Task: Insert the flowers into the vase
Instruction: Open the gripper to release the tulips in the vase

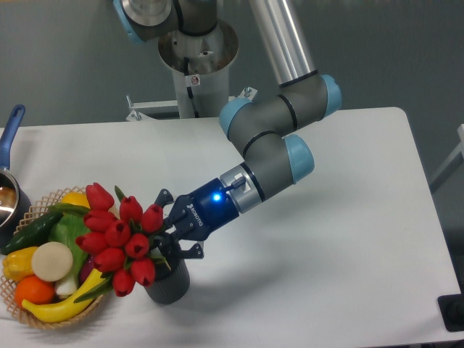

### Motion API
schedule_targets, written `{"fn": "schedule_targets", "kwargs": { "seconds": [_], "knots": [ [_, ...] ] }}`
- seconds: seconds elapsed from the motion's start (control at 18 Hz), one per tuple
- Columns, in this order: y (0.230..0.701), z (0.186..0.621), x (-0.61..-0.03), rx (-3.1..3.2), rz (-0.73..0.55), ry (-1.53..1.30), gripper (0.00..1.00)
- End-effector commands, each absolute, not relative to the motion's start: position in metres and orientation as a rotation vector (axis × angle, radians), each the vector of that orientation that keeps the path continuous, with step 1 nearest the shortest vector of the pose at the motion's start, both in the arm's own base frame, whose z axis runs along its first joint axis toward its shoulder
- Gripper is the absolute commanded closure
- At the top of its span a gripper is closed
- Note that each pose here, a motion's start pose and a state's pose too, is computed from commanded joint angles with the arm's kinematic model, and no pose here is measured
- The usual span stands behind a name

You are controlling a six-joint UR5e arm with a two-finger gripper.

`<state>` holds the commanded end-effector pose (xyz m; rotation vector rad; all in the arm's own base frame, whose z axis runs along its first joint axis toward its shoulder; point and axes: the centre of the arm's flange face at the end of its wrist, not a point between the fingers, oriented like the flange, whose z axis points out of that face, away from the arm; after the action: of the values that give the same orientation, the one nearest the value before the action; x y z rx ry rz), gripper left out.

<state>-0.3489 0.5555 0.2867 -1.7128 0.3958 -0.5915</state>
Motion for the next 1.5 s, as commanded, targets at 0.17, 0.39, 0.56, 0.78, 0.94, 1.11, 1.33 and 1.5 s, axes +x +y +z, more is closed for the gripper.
{"fn": "schedule_targets", "kwargs": {
  "seconds": [0.17,0.39,0.56,0.78,0.94,1.11,1.33,1.5],
  "knots": [
    [0.554,0.28,-0.347,-1.711,-0.588,0.404,0.89],
    [0.553,0.279,-0.348,-1.712,-0.588,0.399,0.47],
    [0.552,0.28,-0.347,-1.71,-0.588,0.399,0.0],
    [0.549,0.282,-0.348,-1.709,-0.585,0.395,0.0],
    [0.538,0.286,-0.352,-1.71,-0.574,0.377,0.0],
    [0.519,0.306,-0.358,-1.707,-0.534,0.363,0.0],
    [0.491,0.326,-0.376,-1.716,-0.461,0.337,0.0],
    [0.471,0.338,-0.395,-1.741,-0.39,0.321,0.0]
  ]
}}
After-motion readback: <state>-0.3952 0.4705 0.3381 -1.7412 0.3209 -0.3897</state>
